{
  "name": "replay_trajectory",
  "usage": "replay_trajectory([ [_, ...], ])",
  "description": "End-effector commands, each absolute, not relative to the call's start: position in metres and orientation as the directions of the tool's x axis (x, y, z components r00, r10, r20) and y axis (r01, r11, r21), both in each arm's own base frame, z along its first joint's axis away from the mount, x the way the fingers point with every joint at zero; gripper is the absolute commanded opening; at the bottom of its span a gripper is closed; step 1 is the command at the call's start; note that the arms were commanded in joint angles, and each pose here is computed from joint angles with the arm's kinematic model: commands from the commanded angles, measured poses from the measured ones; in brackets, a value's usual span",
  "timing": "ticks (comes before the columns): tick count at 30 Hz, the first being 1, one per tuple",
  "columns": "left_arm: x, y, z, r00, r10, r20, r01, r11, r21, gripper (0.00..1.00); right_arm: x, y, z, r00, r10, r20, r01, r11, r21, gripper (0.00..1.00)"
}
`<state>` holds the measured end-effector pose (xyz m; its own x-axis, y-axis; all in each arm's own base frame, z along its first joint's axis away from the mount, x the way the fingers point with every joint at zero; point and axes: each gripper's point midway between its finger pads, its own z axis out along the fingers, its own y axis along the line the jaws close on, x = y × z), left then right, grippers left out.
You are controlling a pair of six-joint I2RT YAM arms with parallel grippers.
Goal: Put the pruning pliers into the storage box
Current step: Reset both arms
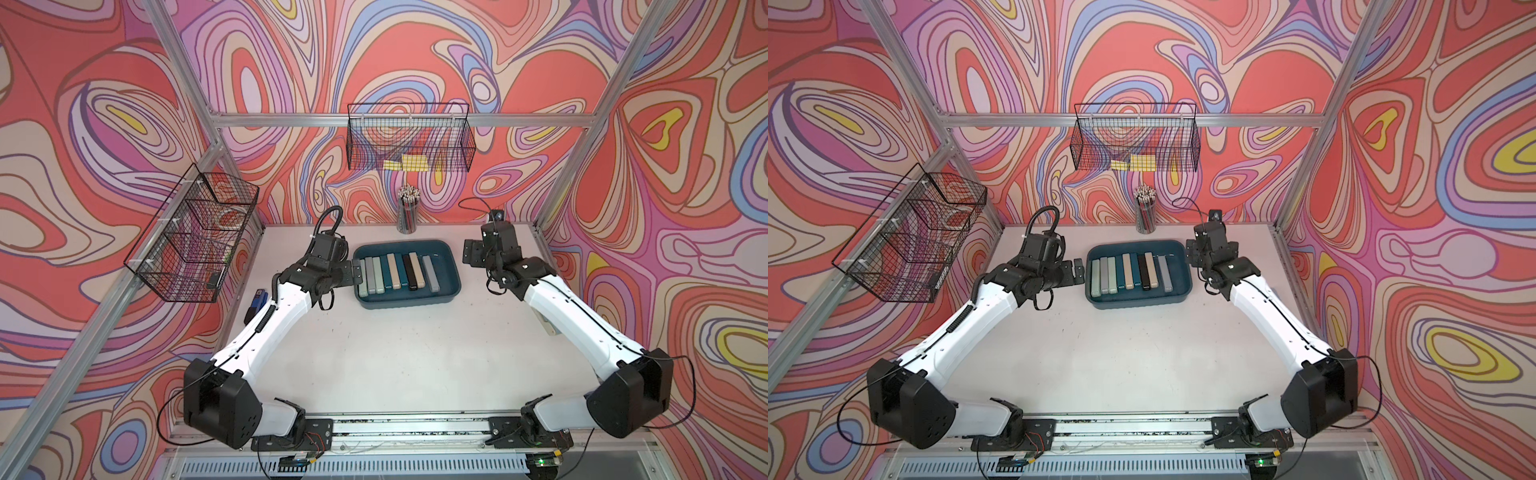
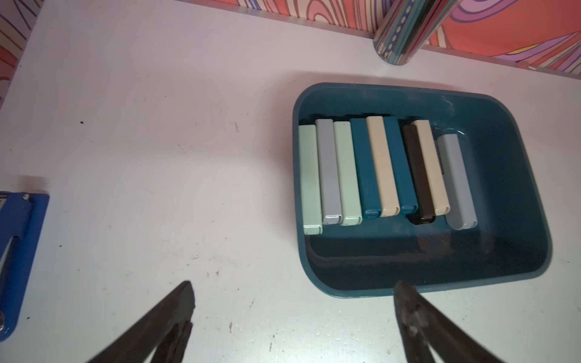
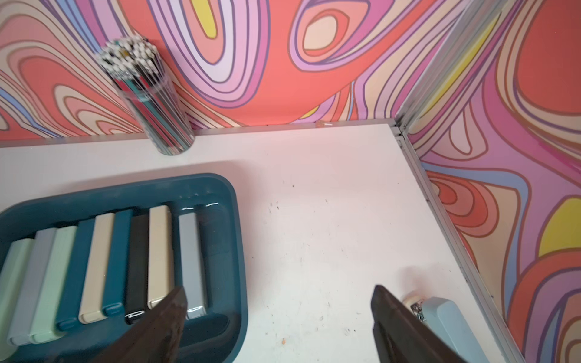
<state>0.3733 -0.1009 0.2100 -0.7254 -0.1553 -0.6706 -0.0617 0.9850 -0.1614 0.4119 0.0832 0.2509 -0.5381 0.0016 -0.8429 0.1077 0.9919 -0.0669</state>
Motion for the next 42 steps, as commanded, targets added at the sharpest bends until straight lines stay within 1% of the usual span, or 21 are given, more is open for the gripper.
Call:
replay_trajectory([
  [1, 0.385, -0.086, 0.214, -0.645, -0.071, -0.760, 0.020, 0.994, -0.110, 0.99, 0.414, 0.094, 0.237, -0.443, -0.042, -0.895, 0.019, 0.998, -0.056, 0.98],
  [2, 0.389, -0.081, 0.213, -0.613, -0.056, -0.788, 0.029, 0.995, -0.092, 0.99, 0.412, 0.097, 0.240, -0.388, -0.015, -0.921, 0.006, 1.000, -0.019, 0.98],
  [3, 0.394, -0.072, 0.212, -0.569, -0.041, -0.822, 0.025, 0.997, -0.068, 0.99, 0.409, 0.091, 0.245, -0.319, 0.001, -0.948, 0.025, 1.000, -0.007, 0.98],
  [5, 0.399, -0.054, 0.204, -0.523, -0.015, -0.852, 0.004, 1.000, -0.020, 0.99, 0.404, 0.074, 0.246, -0.263, -0.026, -0.964, 0.077, 0.996, -0.048, 0.98],
  [7, 0.405, -0.033, 0.192, -0.521, -0.035, -0.853, -0.037, 0.999, -0.019, 0.99, 0.405, 0.054, 0.239, -0.292, -0.020, -0.956, 0.138, 0.988, -0.063, 0.98],
  [11, 0.411, -0.015, 0.149, -0.527, 0.053, -0.848, -0.041, 0.995, 0.087, 0.99, 0.404, 0.016, 0.210, -0.286, 0.029, -0.958, 0.205, 0.978, -0.032, 0.98],
  [14, 0.410, -0.002, 0.133, -0.497, 0.094, -0.863, -0.064, 0.987, 0.144, 0.99, 0.402, -0.001, 0.184, -0.296, 0.051, -0.954, 0.230, 0.973, -0.019, 0.98],
  [17, 0.411, -0.004, 0.121, -0.454, 0.048, -0.890, -0.022, 0.998, 0.064, 0.99, 0.402, -0.011, 0.172, -0.269, 0.065, -0.961, 0.253, 0.967, -0.005, 0.98],
  [18, 0.409, -0.004, 0.113, -0.462, 0.046, -0.885, -0.019, 0.998, 0.062, 0.99, 0.403, -0.014, 0.166, -0.256, 0.052, -0.965, 0.261, 0.965, -0.018, 0.98],
  [21, 0.395, 0.005, 0.092, -0.391, 0.022, -0.920, -0.075, 0.996, 0.055, 0.99, 0.407, -0.018, 0.138, -0.287, -0.011, -0.958, 0.255, 0.963, -0.087, 0.98],
  [23, 0.391, 0.007, 0.089, -0.337, 0.022, -0.941, -0.086, 0.995, 0.054, 0.99, 0.408, -0.023, 0.126, -0.277, -0.030, -0.960, 0.272, 0.956, -0.108, 0.96],
  [24, 0.390, 0.007, 0.093, -0.325, 0.017, -0.946, -0.090, 0.995, 0.049, 0.99, 0.409, -0.019, 0.126, -0.277, -0.014, -0.961, 0.250, 0.964, -0.086, 0.96],
  [26, 0.390, 0.007, 0.089, -0.354, 0.015, -0.935, -0.085, 0.995, 0.049, 0.99, 0.410, -0.024, 0.129, -0.204, 0.009, -0.979, 0.262, 0.964, -0.045, 0.97],
  [27, 0.393, 0.007, 0.090, -0.345, 0.019, -0.938, -0.087, 0.995, 0.052, 0.99, 0.414, -0.027, 0.118, -0.215, 0.027, -0.976, 0.263, 0.964, -0.031, 0.97],
  [28, 0.393, 0.007, 0.090, -0.347, 0.018, -0.938, -0.086, 0.995, 0.051, 0.99, 0.418, -0.026, 0.114, -0.210, 0.019, -0.978, 0.241, 0.970, -0.033, 0.95],
  [29, 0.392, 0.007, 0.089, -0.361, 0.016, -0.932, -0.087, 0.995, 0.050, 0.99, 0.421, -0.021, 0.107, -0.235, 0.010, -0.972, 0.208, 0.977, -0.040, 0.94],
  [30, 0.392, 0.007, 0.089, -0.361, 0.016, -0.933, -0.087, 0.995, 0.050, 0.99, 0.422, -0.019, 0.104, -0.234, 0.003, -0.972, 0.198, 0.979, -0.045, 0.96],
  [31, 0.392, 0.008, 0.090, -0.348, 0.017, -0.937, -0.090, 0.995, 0.052, 0.99, 0.422, -0.018, 0.102, -0.235, 0.005, -0.972, 0.188, 0.981, -0.040, 0.96],
  [35, 0.393, 0.008, 0.090, -0.350, 0.016, -0.937, -0.090, 0.995, 0.051, 0.99, 0.422, -0.017, 0.101, -0.242, 0.001, -0.970, 0.187, 0.981, -0.045, 0.94],
  [36, 0.393, 0.008, 0.090, -0.348, 0.018, -0.937, -0.090, 0.995, 0.052, 0.99, 0.423, -0.017, 0.102, -0.237, 0.002, -0.971, 0.185, 0.982, -0.043, 0.98],
  [42, 0.393, 0.008, 0.090, -0.350, 0.017, -0.937, -0.090, 0.995, 0.051, 0.99, 0.422, -0.017, 0.102, -0.237, 0.003, -0.972, 0.186, 0.982, -0.043, 0.98],
])
